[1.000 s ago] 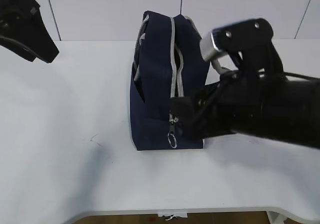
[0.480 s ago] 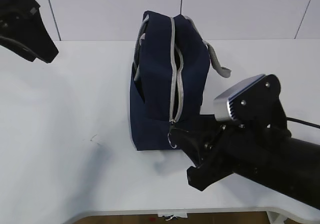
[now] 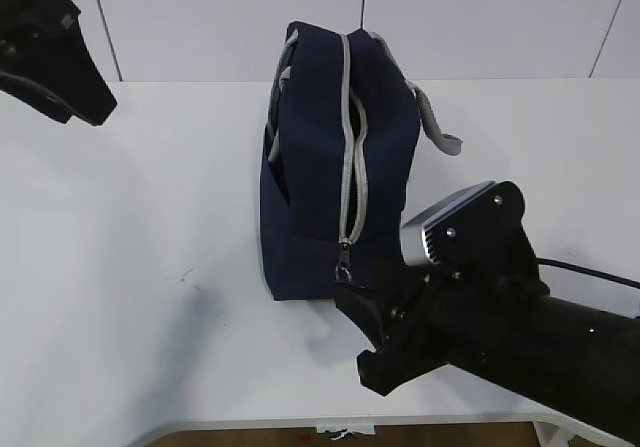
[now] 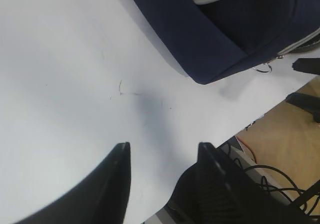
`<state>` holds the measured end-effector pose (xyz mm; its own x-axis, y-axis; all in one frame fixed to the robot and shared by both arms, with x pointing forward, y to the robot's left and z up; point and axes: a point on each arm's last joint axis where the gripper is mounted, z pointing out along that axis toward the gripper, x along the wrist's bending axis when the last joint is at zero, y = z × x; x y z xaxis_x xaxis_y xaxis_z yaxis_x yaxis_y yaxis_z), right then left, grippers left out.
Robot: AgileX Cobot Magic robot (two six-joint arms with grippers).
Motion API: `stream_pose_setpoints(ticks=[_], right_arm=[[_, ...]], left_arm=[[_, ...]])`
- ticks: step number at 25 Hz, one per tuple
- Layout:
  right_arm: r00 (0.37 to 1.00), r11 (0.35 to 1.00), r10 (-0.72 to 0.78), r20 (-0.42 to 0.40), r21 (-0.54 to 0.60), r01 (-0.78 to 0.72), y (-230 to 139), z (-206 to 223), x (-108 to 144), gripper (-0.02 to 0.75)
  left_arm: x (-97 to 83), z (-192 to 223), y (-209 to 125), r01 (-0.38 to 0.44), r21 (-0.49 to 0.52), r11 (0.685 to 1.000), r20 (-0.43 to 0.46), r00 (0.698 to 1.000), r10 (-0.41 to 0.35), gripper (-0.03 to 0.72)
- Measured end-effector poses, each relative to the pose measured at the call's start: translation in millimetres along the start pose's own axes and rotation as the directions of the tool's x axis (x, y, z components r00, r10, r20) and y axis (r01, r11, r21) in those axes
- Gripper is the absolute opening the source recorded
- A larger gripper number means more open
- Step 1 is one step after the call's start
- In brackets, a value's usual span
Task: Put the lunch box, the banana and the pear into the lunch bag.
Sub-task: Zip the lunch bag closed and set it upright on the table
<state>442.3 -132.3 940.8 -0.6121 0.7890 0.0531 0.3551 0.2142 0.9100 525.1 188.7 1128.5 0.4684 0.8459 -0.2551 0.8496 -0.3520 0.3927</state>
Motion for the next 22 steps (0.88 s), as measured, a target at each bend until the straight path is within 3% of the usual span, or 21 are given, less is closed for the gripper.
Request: stream_pose_setpoints(ticks=[6,18,22], right_arm=[[1.000,0.999,0.013,0.002,0.031,-0.013,-16.7,14.0,-1.0,0.361],[0.998,0.998,0.057,0.027,-0.009,-0.057,-28.7,26.9,-4.2,0.360],[0.997,0.998,0.068,0.029,-0.017,-0.068,-29.3,27.8,-4.6,0.326]], left_arm=[[0.0,0.0,0.0,0.007,0.000,1.000,0.000,1.000,-0.007,0.328],[0.0,0.0,0.0,0.007,0.000,1.000,0.000,1.000,-0.007,0.328],[0.0,0.0,0.0,0.007,0.000,1.000,0.000,1.000,-0.007,0.320]])
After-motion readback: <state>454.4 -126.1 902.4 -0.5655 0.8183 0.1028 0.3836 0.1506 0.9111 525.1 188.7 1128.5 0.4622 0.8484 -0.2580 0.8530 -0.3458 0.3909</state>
